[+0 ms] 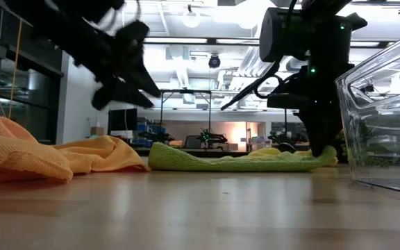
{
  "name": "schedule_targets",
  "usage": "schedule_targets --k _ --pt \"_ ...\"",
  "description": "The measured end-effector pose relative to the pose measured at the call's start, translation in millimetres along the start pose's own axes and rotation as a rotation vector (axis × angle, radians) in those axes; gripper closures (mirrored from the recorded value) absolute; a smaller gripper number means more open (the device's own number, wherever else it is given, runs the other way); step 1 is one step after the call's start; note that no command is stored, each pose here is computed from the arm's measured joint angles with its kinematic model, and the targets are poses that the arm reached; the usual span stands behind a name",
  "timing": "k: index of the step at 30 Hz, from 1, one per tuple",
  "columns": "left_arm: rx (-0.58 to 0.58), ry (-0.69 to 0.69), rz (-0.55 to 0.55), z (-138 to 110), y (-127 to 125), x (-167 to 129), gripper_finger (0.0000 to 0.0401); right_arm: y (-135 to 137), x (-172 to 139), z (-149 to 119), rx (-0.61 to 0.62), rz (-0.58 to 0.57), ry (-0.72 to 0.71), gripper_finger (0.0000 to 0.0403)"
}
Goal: Fold microfiber towels
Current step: Fold the green microfiber cloth
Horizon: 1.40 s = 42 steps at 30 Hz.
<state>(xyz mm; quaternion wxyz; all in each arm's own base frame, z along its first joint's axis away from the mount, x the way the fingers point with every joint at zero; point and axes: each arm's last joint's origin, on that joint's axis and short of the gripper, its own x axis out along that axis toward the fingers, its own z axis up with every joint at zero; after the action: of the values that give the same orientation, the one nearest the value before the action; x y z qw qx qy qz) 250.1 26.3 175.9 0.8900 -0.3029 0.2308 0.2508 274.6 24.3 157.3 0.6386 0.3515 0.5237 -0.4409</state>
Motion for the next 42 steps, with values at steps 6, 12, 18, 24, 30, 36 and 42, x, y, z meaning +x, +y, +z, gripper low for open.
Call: schedule_targets --k 6,12,18,24,30,36,42 --pt "-0.015 0.112 -0.048 -31.2 -1.7 40.0 0.037 -0.1 -0.2 0.2 0.0 -0.003 -0.007 0.0402" --pt "-0.1 0.19 0.026 -54.5 8.8 61.0 0.0385 -0.8 -0.6 -1.1 0.029 -0.008 0.004 0.0403" --pt "-0.099 0.181 0.015 -54.2 11.8 70.3 0.0398 -7.3 -2.8 -10.0 0.036 -0.089 0.032 0.0403" --pt "-0.036 0.157 -0.023 -32.5 3.3 85.5 0.04 -9.7 -4.4 -16.0 0.042 -0.121 0.052 0.0403" --pt "0.022 0.189 -0.015 -12.8 -0.5 94.4 0.0401 -10.5 -7.3 -16.2 0.067 -0.112 0.05 0.0403" --pt "0.077 0.201 0.032 4.8 8.4 83.0 0.0401 -20.4 -22.2 -14.1 0.104 -0.117 0.01 0.0403" --pt "0.155 0.229 0.087 23.4 16.6 55.7 0.0401 -28.6 -39.8 -10.3 0.121 -0.061 -0.041 0.0403"
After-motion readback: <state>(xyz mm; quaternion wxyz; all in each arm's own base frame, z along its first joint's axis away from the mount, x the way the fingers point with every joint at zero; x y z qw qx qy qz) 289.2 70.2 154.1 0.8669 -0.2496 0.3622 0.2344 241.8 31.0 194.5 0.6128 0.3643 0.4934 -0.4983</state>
